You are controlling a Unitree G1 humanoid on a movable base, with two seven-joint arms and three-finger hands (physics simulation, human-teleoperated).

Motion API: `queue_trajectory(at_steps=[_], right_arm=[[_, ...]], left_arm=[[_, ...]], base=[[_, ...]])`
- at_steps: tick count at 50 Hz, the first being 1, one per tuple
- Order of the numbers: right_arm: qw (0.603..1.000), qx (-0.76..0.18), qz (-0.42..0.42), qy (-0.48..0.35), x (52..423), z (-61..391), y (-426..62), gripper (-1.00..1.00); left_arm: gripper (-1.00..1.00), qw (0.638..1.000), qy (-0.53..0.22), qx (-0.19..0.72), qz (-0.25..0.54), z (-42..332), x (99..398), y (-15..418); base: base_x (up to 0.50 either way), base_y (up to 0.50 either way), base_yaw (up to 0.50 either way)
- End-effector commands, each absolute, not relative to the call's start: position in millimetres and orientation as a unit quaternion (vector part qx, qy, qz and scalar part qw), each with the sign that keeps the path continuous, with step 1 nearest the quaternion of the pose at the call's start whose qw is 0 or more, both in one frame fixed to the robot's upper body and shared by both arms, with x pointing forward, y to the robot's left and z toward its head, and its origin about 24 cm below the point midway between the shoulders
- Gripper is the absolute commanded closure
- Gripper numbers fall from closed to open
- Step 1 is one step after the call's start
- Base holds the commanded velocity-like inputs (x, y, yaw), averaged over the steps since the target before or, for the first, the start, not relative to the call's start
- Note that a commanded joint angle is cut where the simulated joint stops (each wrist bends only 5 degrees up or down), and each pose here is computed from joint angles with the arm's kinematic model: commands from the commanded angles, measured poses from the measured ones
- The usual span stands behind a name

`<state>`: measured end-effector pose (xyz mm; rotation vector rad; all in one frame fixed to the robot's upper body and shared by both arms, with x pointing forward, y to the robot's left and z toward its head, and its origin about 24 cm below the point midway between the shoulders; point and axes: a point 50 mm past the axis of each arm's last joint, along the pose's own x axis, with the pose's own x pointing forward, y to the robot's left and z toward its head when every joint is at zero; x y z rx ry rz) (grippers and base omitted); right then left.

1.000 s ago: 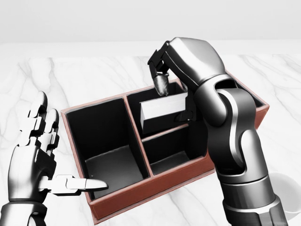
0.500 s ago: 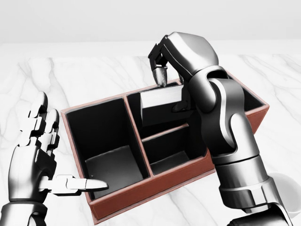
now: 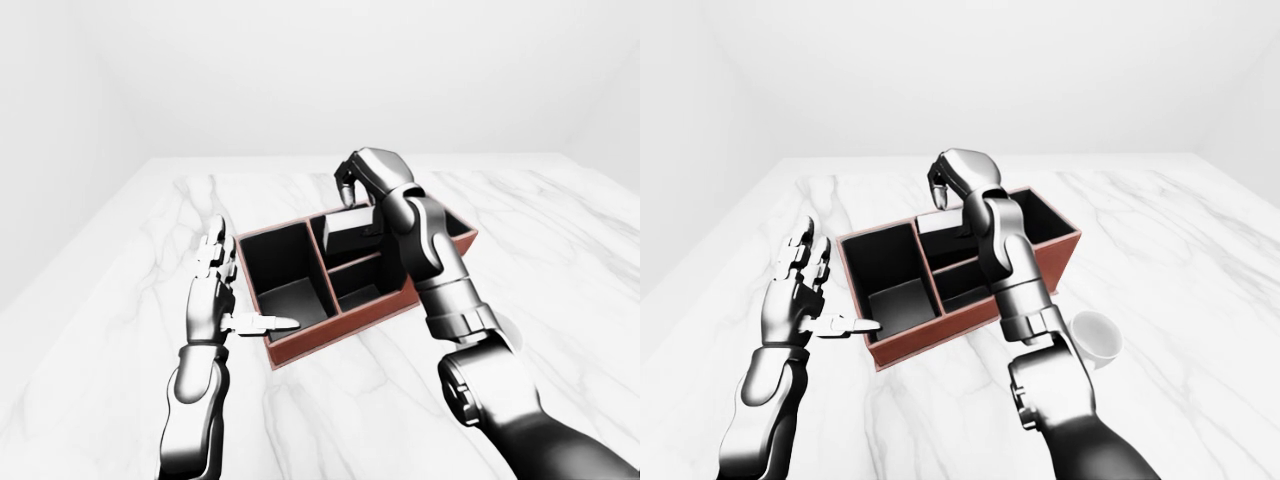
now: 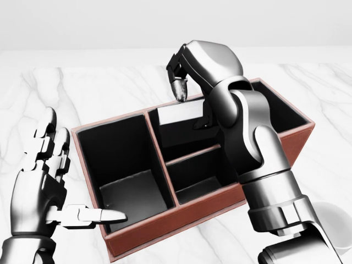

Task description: Pick up the book and place it in the front compartment of the caddy.

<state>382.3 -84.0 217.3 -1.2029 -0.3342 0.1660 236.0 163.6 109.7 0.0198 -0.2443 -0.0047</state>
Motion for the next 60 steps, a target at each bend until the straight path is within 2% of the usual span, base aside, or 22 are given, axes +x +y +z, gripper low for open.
queue_trajectory(at_steps=[1,60], right_arm=[[0.806,-0.562,0.069,-0.174,386.1,224.2,-77.7,1.0],[0.81,-0.563,0.063,-0.155,414.6,206.5,-80.7,1.0]], left_arm=[[-1.0,0.993,-0.119,0.01,-0.003,108.5,236.5,163.6],[-1.0,0.993,-0.115,0.012,-0.002,106.8,237.3,162.7]], base=[[0.0,0.0,0.0],[0.0,0.0,0.0]])
